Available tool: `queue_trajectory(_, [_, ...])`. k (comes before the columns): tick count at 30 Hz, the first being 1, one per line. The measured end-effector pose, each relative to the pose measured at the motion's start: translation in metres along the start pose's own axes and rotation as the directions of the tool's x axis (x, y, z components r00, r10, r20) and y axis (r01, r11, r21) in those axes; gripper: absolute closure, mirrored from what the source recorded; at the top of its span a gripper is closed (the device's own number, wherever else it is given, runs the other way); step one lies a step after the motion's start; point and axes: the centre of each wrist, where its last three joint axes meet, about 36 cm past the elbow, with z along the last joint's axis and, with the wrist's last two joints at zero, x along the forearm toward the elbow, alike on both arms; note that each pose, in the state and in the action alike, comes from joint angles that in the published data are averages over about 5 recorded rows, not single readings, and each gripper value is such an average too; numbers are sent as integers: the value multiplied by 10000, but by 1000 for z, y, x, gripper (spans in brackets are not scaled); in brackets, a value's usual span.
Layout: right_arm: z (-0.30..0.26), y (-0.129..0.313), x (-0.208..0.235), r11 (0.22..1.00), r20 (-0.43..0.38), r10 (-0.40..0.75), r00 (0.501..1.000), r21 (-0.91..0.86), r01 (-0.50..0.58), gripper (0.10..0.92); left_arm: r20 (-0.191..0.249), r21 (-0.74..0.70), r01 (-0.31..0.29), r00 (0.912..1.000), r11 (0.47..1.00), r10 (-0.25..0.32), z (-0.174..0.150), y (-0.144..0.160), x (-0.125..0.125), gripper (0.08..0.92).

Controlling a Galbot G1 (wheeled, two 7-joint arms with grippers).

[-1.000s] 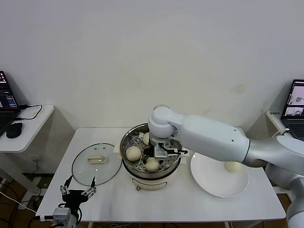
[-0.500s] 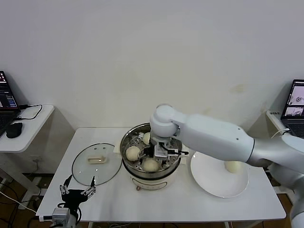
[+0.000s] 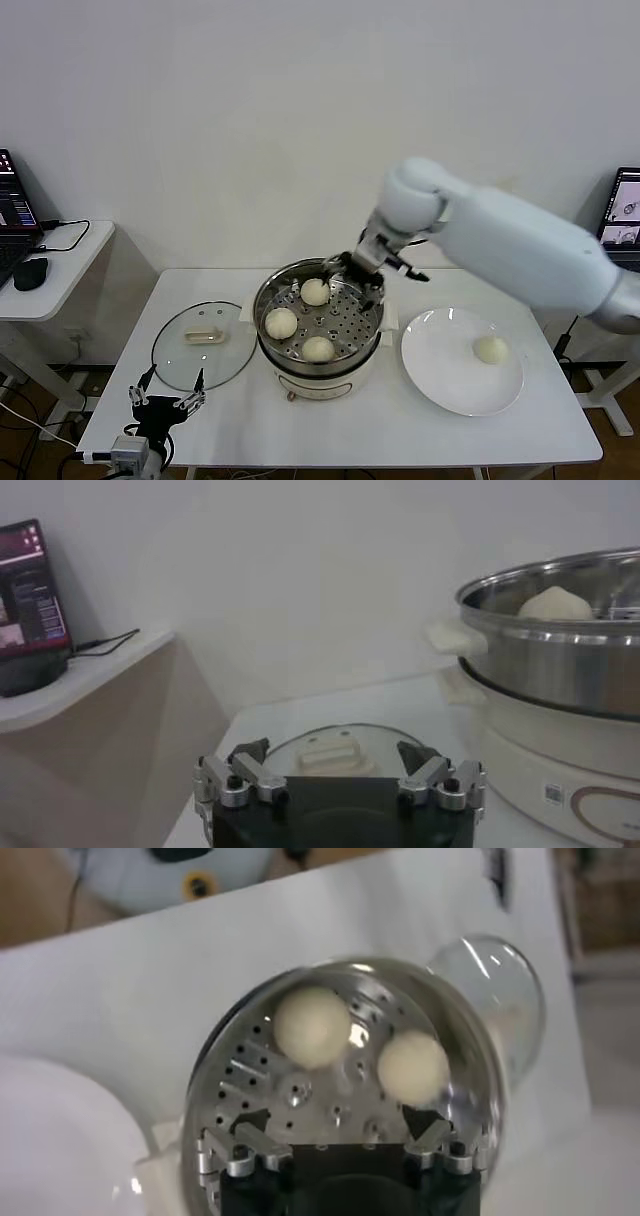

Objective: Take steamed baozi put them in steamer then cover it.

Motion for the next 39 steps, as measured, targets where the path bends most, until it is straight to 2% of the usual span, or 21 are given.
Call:
queue_trajectory(7, [61, 66, 26, 9315, -884, 421, 9952, -3566, -711, 200, -6, -21, -189, 9998, 9998, 189, 0, -1, -1, 177])
queue_trajectory(14, [109, 132, 21, 8261, -1735, 130, 9847, -5530, -1084, 200, 43, -19, -414, 9991, 9991, 414, -3, -4, 1, 177])
queue_trajectory(19, [133, 170, 6, 7686, -2151, -263, 9762, -6287, -1178, 200, -76, -43, -491, 9988, 9988, 490, 0, -8, 5, 177])
queue_trajectory(25, [159, 202, -19, 7184, -2259, -685, 9717, -6870, -1090, 200, -261, -153, -517, 9983, 9985, 513, 4, -8, 8, 177])
queue_trajectory(39, [192, 236, -80, 6985, -2345, -1814, 9550, -7143, -427, 200, -409, -143, -435, 9982, 9990, 428, 8, -8, 9, 177])
